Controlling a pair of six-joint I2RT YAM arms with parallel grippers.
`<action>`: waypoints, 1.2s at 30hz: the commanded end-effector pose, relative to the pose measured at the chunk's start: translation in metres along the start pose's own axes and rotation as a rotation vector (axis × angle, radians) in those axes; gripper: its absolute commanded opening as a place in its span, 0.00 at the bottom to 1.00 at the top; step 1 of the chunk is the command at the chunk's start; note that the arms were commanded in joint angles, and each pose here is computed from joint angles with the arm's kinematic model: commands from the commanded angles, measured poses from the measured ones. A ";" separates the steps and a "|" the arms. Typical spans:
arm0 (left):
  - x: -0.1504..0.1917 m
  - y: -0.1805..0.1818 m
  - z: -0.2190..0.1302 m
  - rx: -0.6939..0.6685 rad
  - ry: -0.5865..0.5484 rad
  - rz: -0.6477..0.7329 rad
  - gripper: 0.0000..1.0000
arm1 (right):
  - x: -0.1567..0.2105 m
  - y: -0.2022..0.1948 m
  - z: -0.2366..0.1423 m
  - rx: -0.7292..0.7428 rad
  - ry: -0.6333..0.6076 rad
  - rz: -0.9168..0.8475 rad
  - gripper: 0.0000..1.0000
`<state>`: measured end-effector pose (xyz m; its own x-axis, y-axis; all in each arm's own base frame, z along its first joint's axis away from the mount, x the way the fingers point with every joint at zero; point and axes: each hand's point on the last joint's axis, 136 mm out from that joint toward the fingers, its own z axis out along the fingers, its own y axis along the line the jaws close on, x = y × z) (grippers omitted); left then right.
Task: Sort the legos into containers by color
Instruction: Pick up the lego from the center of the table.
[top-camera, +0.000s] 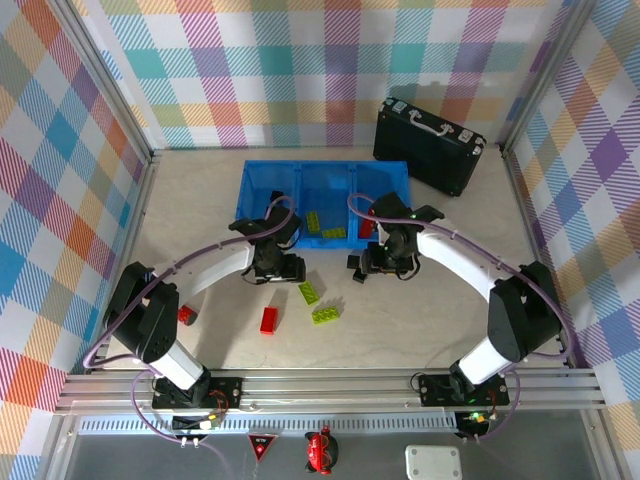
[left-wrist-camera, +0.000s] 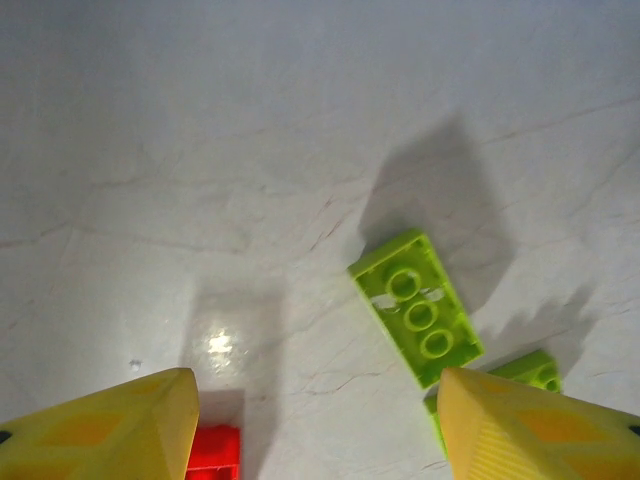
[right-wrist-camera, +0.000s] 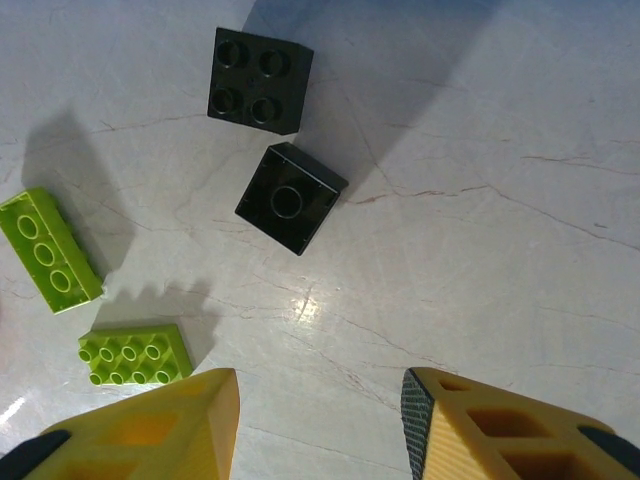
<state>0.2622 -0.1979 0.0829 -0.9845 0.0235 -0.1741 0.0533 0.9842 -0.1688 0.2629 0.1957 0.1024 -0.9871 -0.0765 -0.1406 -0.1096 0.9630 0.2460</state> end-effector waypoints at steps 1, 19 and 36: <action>0.011 0.009 -0.007 -0.028 -0.017 -0.024 0.64 | -0.006 0.013 0.001 -0.022 -0.003 -0.013 0.48; 0.057 0.047 -0.011 -0.086 -0.016 -0.079 0.63 | -0.017 0.023 0.040 0.095 -0.005 -0.071 0.61; 0.065 0.059 -0.022 -0.093 -0.054 -0.103 0.63 | -0.027 0.021 0.084 0.160 -0.020 0.011 0.61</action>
<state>0.2079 -0.1429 0.0844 -0.9701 -0.0923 -0.2245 -0.0637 0.9892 -0.1318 0.2893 0.2344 0.0265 -0.9888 -0.0745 -0.1292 -0.0870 0.9917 0.0946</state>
